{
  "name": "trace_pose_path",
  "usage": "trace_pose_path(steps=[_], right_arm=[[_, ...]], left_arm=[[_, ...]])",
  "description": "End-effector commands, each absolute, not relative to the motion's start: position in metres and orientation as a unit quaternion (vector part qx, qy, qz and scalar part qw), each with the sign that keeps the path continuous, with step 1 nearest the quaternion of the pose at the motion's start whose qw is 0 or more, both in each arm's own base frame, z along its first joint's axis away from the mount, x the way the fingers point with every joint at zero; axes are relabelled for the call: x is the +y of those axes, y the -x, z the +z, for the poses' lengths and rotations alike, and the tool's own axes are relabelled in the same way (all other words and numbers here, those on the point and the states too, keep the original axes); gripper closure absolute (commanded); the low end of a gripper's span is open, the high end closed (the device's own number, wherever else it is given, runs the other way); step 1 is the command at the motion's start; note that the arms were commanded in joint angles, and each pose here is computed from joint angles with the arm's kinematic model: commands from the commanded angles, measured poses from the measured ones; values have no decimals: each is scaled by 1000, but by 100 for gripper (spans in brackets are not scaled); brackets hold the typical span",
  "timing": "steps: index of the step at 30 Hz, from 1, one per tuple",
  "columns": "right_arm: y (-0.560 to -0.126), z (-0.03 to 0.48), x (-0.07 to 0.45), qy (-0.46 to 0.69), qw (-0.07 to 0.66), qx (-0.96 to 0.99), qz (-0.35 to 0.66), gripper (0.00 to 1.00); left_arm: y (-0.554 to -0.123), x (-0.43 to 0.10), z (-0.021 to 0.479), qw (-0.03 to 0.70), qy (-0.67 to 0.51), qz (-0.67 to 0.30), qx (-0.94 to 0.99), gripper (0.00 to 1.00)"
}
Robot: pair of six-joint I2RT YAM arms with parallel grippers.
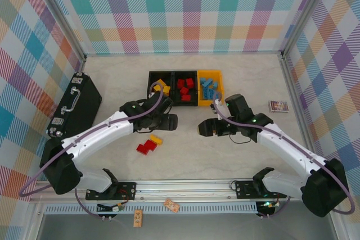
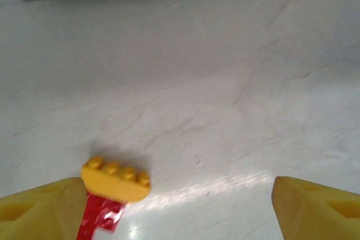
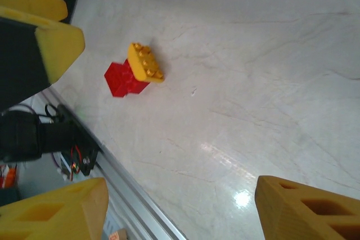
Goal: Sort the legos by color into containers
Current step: Pick up the lego from the middle-left of the table.
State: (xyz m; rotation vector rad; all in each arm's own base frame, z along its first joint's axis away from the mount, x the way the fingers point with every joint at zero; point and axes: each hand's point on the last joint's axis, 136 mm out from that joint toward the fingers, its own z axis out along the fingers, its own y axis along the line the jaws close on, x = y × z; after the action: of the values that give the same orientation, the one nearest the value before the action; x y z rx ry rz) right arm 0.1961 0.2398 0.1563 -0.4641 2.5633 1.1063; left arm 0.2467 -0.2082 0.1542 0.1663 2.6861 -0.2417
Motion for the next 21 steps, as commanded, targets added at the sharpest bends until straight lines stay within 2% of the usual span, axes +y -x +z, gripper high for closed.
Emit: trace_pose_path(steps=[1, 7, 13, 21], right_arm=[[-189, 162, 257, 212, 154, 880, 396, 30], [-186, 154, 269, 230, 138, 879, 395, 30], [-185, 152, 266, 229, 141, 882, 388, 30], [-184, 148, 265, 225, 138, 884, 385, 30]], left_arm=[[-225, -171, 134, 166, -80, -14, 983, 12], [-220, -163, 105, 115, -100, 17, 988, 4], [-221, -171, 76, 74, -93, -14, 993, 4], [-224, -171, 45, 43, -98, -3, 994, 4]])
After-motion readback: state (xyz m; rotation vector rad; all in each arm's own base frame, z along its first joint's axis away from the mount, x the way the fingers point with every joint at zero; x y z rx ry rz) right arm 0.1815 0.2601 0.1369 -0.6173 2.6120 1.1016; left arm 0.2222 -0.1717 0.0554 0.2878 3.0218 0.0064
